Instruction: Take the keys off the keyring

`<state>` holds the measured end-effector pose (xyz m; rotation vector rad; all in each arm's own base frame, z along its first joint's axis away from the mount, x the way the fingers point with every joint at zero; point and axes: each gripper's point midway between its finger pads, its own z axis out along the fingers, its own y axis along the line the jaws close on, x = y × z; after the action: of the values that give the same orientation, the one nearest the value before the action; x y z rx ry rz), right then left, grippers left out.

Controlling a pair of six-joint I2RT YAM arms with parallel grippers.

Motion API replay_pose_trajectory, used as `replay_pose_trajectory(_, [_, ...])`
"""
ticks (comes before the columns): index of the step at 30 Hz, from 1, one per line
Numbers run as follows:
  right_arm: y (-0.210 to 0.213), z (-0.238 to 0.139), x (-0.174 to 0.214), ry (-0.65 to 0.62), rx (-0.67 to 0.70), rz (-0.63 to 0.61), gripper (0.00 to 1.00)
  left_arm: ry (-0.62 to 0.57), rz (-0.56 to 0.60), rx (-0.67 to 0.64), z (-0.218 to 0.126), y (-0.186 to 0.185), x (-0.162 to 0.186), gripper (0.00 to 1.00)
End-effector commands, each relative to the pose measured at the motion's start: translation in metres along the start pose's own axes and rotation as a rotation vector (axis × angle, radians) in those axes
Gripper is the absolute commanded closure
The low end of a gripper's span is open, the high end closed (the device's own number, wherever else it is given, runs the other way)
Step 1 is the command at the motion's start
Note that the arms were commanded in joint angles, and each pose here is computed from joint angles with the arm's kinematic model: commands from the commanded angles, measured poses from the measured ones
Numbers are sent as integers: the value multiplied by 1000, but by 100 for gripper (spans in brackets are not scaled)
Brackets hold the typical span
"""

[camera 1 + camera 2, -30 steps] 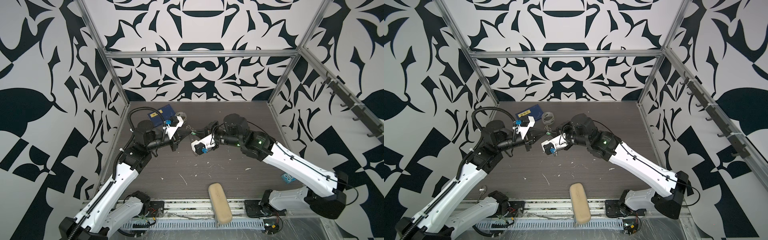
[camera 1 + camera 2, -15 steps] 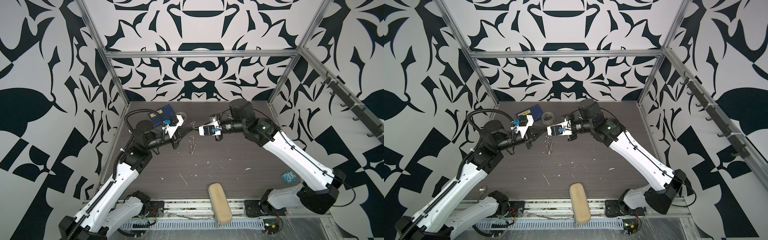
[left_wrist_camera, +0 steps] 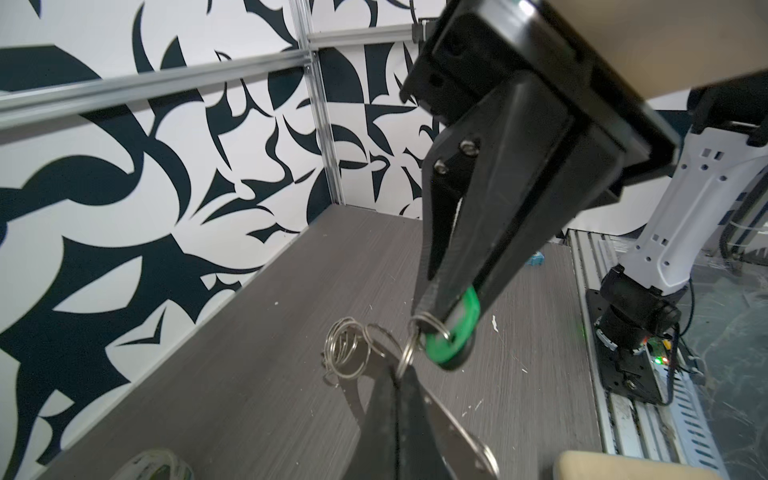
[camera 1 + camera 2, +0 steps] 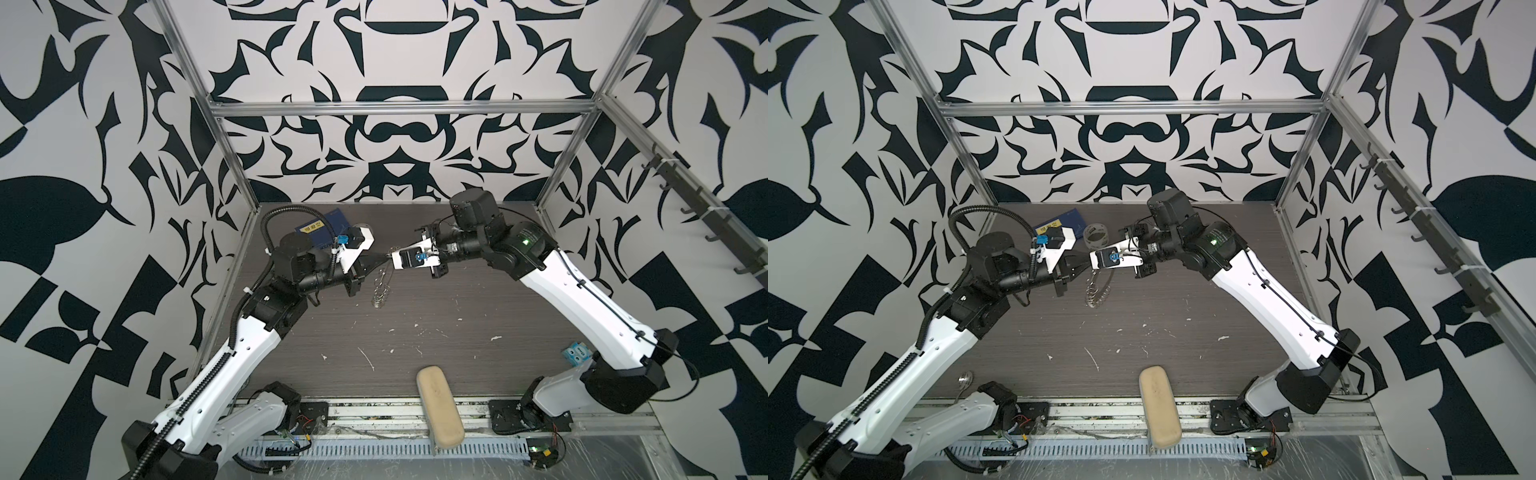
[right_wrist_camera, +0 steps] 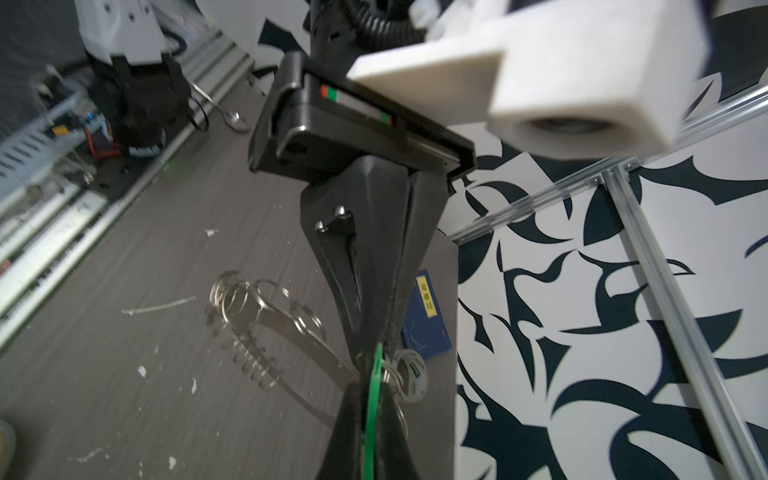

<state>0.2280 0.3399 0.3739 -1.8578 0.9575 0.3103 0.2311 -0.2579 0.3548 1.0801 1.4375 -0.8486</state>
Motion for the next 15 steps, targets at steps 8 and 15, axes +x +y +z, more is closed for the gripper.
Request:
replay_pose_trajectory(8, [12,-4,-69,-281,-41,-43,100,-139,114,49,1,-14,-29,100])
replay_pose_trajectory(15, [16,9,-23,-63,8,-125,100,-214,178,57,-2,-19,-42,100])
